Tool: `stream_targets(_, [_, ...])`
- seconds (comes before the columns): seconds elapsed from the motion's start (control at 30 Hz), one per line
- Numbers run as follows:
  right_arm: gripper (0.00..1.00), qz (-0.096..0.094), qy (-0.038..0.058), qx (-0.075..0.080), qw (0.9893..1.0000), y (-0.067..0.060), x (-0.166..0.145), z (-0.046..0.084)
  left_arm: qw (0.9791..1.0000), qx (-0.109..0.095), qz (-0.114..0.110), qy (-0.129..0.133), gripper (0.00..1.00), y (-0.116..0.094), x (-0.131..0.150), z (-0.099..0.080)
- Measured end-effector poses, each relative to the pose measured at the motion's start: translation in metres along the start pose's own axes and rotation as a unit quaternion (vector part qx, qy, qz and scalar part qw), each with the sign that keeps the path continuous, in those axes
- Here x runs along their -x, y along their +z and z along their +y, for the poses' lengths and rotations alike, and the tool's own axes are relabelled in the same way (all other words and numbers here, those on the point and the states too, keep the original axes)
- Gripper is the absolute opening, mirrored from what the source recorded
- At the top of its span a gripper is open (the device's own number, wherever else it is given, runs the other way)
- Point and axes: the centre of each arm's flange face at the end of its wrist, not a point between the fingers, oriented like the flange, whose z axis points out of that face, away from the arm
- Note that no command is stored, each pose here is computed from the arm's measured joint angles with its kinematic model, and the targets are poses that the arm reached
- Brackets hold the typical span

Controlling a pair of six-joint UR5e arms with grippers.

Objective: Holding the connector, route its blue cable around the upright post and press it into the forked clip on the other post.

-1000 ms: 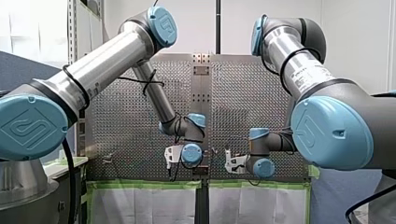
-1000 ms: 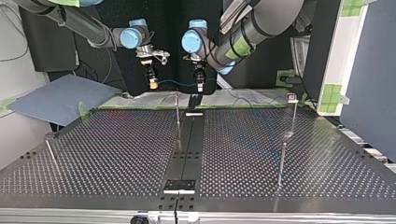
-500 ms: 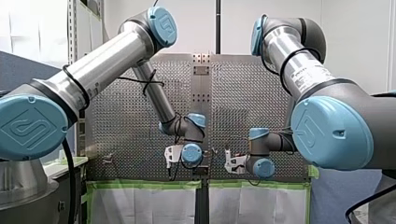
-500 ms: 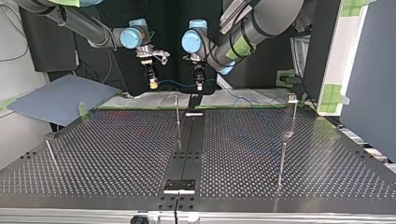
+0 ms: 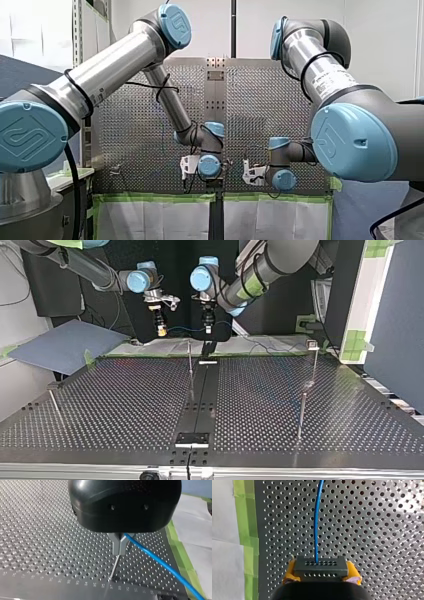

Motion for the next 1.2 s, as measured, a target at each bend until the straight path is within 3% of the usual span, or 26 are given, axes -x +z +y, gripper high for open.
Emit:
stream_targets(0.37, [0.0,0.016,0.001,0.011,0.9998,0.006,-0.003,0.013,0.9999,-0.011,0.001,0.002,0.02,-0.001,-0.009,-0.004])
stream_targets(0.8, [0.0,0.021,0.002,0.026,0.9994,0.013,-0.007,0.032,0.9996,-0.023,0.001,-0.014,0.02,0.008,-0.009,-0.004])
stream_targets(1.2, [0.0,0.022,0.0021,0.029,0.9993,0.015,-0.007,0.036,0.9982,-0.051,0.009,-0.031,0.02,0.013,-0.007,-0.009])
